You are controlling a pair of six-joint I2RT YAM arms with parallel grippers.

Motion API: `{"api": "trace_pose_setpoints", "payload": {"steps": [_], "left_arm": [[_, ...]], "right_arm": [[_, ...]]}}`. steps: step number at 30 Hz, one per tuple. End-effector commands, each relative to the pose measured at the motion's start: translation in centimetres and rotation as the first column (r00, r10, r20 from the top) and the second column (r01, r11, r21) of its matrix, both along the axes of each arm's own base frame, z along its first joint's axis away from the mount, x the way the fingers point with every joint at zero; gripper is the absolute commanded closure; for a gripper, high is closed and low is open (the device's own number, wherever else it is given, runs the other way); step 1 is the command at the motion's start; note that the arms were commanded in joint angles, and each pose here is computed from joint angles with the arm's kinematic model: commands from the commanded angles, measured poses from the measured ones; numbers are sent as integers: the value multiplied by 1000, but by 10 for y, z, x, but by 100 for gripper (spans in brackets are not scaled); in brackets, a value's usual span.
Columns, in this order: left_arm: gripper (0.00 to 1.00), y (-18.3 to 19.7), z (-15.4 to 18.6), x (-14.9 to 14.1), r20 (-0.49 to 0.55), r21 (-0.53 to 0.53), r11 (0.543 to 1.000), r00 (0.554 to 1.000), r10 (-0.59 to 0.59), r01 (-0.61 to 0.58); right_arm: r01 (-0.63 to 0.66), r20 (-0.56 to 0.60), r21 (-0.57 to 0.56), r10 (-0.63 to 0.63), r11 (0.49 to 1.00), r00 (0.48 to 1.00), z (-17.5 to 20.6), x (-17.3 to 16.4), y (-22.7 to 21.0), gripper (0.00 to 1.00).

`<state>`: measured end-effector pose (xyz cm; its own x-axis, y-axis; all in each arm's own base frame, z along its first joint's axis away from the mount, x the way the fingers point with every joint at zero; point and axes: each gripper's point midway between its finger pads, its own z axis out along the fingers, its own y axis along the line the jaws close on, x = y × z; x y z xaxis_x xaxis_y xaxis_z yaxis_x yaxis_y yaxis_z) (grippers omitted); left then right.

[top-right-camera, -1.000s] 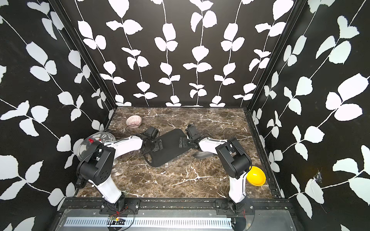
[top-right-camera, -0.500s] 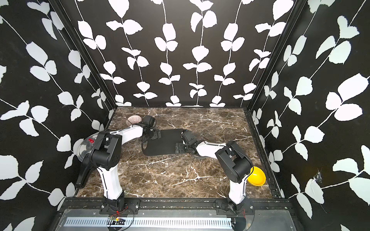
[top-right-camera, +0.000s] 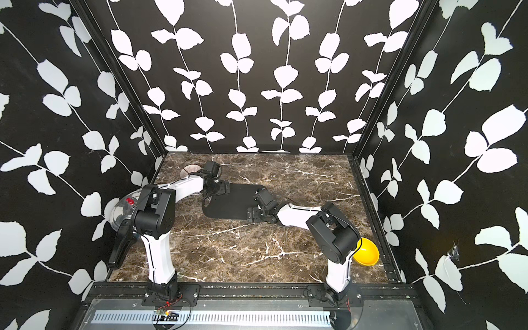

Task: Align the knife with the edge of the cutting board
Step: Adjust the work surface at the center of the board, then adjust the knife at the center of the board.

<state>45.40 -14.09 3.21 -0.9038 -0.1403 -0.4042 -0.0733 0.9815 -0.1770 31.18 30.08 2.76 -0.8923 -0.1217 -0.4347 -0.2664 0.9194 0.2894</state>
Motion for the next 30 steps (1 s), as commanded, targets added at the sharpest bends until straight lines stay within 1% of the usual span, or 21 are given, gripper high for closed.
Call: {"api": "trace_pose_setpoints", "payload": {"steps": [1,4,8,10,12,16,19,22,25,28,30], "left_arm": [[2,2,-15,-36,-123,-3,1000,992,-7,7],[2,7,-1,-37,-99,12,1000,995,4,-3],[2,10,28,-39,-58,13,1000,998,8,-7],[2,10,44,-43,-37,-2,1000,999,4,-4],[2,9,51,-50,-39,-22,1000,999,3,-4],[2,6,62,-65,-19,-67,998,1000,7,-9],[2,1,69,-75,1,-92,996,1000,-4,4],[1,-4,74,-83,11,-103,995,1000,-16,17],[2,-11,77,-90,19,-99,994,999,-35,37],[1,-24,84,-94,37,-83,994,997,-69,72],[2,-32,88,-95,48,-81,993,995,-86,90]], "right_arm": [[-3,6,-42,4,999,1000,12,2,-6,2],[54,30,-43,-52,998,998,28,16,-22,1],[164,57,1,-163,987,985,51,35,-58,2],[229,67,3,-229,973,971,59,44,-86,2],[302,77,-33,-298,953,951,61,51,-118,1],[423,31,-103,-422,900,906,47,58,-181,1],[472,-37,-111,-478,875,878,31,62,-211,1],[494,-69,-120,-503,861,861,22,67,-229,1],[512,-107,-136,-526,848,844,9,64,-243,1],[541,-127,-168,-563,824,817,-2,52,-263,1],[560,-160,-153,-579,814,799,-7,41,-269,1]]}}
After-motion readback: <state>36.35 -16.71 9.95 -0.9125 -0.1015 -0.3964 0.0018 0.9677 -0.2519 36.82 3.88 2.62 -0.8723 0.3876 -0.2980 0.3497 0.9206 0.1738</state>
